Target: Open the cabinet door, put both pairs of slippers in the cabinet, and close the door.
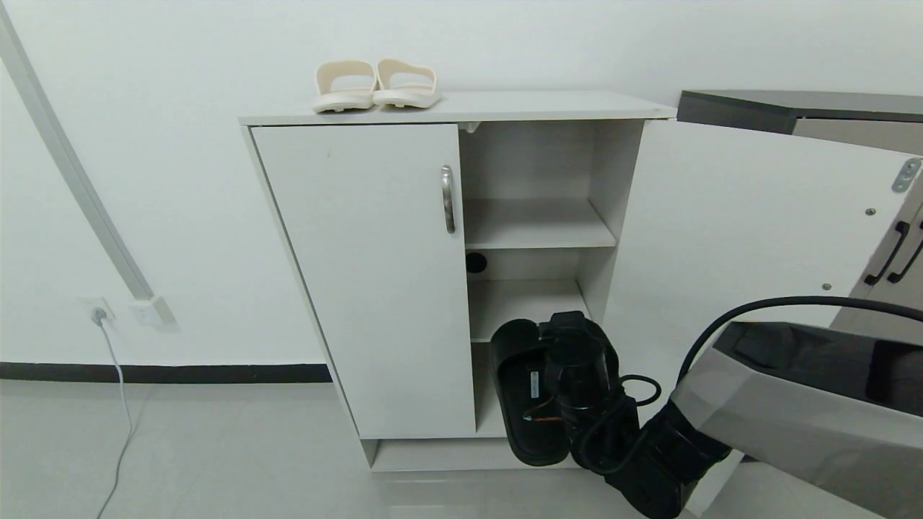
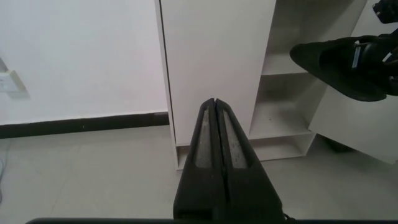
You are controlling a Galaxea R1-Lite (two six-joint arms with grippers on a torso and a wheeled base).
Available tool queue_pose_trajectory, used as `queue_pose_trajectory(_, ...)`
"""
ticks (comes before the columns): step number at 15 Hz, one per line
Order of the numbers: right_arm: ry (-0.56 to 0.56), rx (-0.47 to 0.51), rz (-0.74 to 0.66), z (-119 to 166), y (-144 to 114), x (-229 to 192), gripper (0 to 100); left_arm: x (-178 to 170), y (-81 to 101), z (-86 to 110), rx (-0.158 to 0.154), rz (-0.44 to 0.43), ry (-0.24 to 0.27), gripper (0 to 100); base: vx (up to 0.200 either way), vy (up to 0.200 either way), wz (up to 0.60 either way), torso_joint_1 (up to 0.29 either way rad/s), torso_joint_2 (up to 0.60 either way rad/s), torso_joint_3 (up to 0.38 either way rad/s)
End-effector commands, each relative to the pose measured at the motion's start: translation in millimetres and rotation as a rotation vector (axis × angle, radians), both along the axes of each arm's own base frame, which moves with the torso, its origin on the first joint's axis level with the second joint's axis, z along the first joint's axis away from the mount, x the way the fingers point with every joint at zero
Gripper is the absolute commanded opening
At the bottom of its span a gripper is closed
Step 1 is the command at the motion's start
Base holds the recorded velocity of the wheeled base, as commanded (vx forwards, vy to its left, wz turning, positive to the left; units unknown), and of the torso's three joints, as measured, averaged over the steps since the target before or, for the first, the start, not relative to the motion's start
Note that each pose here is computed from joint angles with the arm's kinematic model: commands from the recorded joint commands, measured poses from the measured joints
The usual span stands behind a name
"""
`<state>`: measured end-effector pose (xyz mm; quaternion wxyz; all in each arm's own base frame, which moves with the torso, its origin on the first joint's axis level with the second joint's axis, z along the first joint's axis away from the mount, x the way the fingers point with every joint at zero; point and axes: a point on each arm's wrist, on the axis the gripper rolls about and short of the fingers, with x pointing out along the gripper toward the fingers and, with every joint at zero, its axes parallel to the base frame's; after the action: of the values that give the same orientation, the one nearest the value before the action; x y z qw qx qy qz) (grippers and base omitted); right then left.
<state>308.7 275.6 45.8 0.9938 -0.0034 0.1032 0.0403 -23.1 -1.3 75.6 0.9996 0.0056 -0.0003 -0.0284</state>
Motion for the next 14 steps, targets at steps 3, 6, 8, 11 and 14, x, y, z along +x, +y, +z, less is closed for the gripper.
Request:
queue_pose_trajectory(3,0.019,-0.016,-0.002,-14.2,2.6,3.6,0,0.1,0.0,0.0,0.001,0.0,0.002,0,0.0,0.0,0.0,0.0,0.0,0.0)
queue_pose_trajectory(6,0.021,-0.018,-0.002,-15.5,2.6,3.7,0,0.1,0.0,0.0,-0.001,0.0,0.002,0,0.0,0.0,0.0,0.0,0.0,0.0)
queue_pose_trajectory(8,0.022,-0.019,-0.002,-16.5,2.9,3.9,0,0.1,0.0,0.0,-0.001,0.0,0.002,0,0.0,0.0,0.0,0.0,0.0,0.0)
queue_pose_trajectory(11,0.025,-0.021,-0.002,-18.1,3.2,4.2,0,0.1,0.0,0.0,0.001,0.0,0.002,0,0.0,0.0,0.0,0.002,0.0,-0.119)
queue_pose_trajectory(14,0.025,-0.012,-0.015,-24.7,3.5,10.3,0,0.1,0.0,0.0,-0.001,0.0,0.002,0,0.0,0.0,0.0,0.002,0.0,-0.19)
